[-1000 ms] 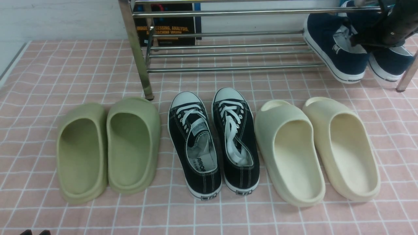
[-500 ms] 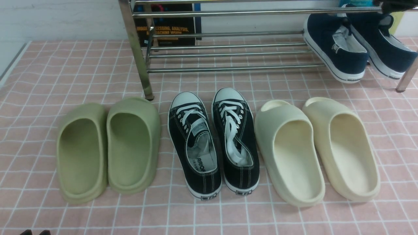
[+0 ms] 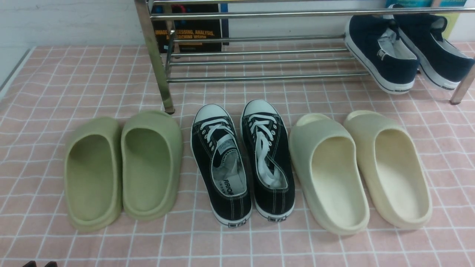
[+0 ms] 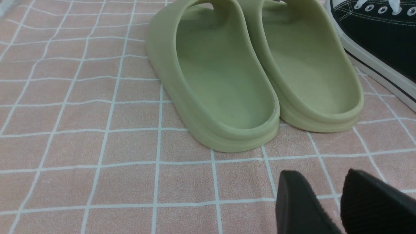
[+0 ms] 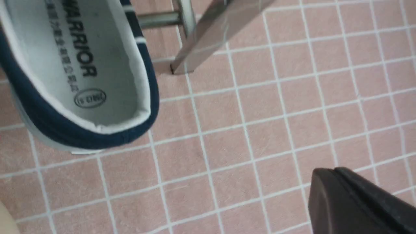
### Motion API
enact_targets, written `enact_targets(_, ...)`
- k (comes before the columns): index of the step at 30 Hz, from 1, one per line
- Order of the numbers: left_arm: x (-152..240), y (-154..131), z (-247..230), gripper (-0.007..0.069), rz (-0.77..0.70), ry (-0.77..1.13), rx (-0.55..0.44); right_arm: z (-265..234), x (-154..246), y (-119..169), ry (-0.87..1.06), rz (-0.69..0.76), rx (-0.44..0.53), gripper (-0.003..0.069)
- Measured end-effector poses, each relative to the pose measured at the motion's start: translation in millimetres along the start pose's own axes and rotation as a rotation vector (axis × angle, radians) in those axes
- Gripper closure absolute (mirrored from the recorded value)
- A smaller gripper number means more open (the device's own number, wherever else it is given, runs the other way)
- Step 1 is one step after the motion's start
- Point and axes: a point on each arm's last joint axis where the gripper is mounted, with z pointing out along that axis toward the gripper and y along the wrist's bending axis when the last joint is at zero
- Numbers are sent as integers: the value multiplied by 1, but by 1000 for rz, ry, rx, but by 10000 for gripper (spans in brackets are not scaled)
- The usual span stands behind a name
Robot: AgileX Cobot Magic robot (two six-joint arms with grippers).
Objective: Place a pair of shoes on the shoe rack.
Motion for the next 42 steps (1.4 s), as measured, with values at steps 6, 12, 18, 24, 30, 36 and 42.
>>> enact_targets(6, 0, 0, 0, 386, 0, 0, 0, 54, 27, 32, 76, 11, -169, 678)
enact_targets(12, 0, 0, 0, 386, 0, 0, 0, 52, 21, 71, -13, -46, -267, 676)
enact_targets(18, 0, 0, 0, 386, 0, 0, 0, 43, 19, 97, -55, -94, -298, 673)
enact_targets(24, 0, 0, 0, 386, 0, 0, 0, 29, 17, 93, -81, -134, -258, 669)
enact_targets(30, 0, 0, 0, 386, 0, 0, 0, 6, 18, 83, -81, -176, -196, 668)
enact_targets(36, 0, 0, 0, 386, 0, 0, 0, -58, 18, 70, -182, -164, -212, 667)
enact_targets(42, 0, 0, 0, 386, 0, 0, 0, -161, 39, 70, -384, -221, -288, 667)
